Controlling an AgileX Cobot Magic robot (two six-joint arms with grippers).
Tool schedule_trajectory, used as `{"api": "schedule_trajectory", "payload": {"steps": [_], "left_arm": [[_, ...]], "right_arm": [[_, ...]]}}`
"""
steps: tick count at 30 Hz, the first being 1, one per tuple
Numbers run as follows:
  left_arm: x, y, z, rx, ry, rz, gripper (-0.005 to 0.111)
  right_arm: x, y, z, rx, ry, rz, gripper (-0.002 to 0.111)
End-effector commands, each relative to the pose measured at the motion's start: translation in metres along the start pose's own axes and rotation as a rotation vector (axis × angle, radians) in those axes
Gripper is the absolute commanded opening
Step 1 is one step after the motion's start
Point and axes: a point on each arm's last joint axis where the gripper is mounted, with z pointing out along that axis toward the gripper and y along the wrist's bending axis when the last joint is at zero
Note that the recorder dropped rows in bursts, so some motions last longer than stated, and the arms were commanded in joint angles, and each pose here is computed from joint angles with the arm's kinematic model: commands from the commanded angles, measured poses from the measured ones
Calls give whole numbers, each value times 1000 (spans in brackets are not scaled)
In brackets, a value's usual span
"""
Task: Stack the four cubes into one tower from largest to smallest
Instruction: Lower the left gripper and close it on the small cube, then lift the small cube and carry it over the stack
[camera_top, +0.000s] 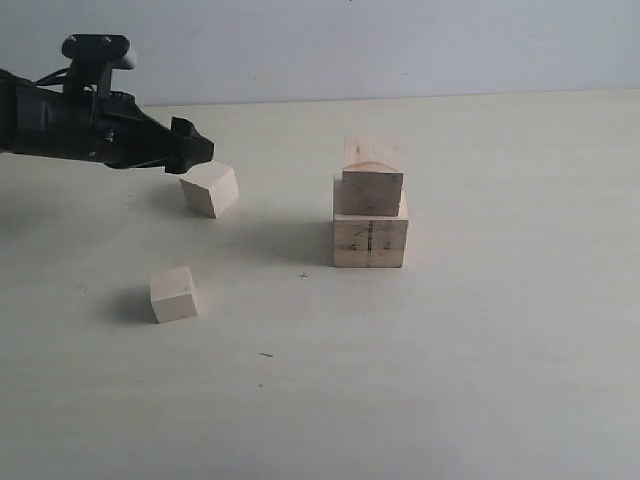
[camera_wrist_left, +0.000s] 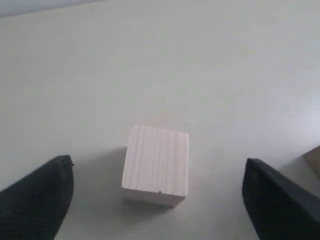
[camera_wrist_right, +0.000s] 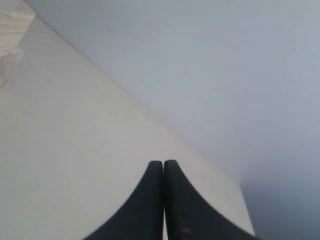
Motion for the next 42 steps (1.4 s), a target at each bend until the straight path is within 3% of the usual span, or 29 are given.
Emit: {"api": "schedule_trajectory", "payload": {"steps": [1, 5, 9, 22, 25, 32, 35, 42], "left_arm": [[-6, 4, 23, 17, 15, 104, 81], [-10, 4, 39, 34, 18, 150, 83], [-13, -11, 54, 59, 35, 266, 86], [23, -5, 83, 50, 136, 249, 85], [22, -5, 83, 49, 134, 237, 72], [10, -7, 75, 37, 91, 191, 18], [-5, -10, 63, 32, 49, 199, 0], [-72, -22, -10, 37, -167, 185, 0]], "right_arm": [[10, 7, -1, -61, 105, 149, 0], [15, 12, -2, -106, 165, 197, 0], [15, 12, -3, -107, 167, 197, 0], [15, 12, -3, -110, 170, 199, 0], [15, 12, -3, -110, 170, 199, 0], [15, 12, -3, -110, 170, 199, 0], [15, 12, -3, -110, 170, 199, 0], [15, 12, -3, -110, 170, 199, 0]]}}
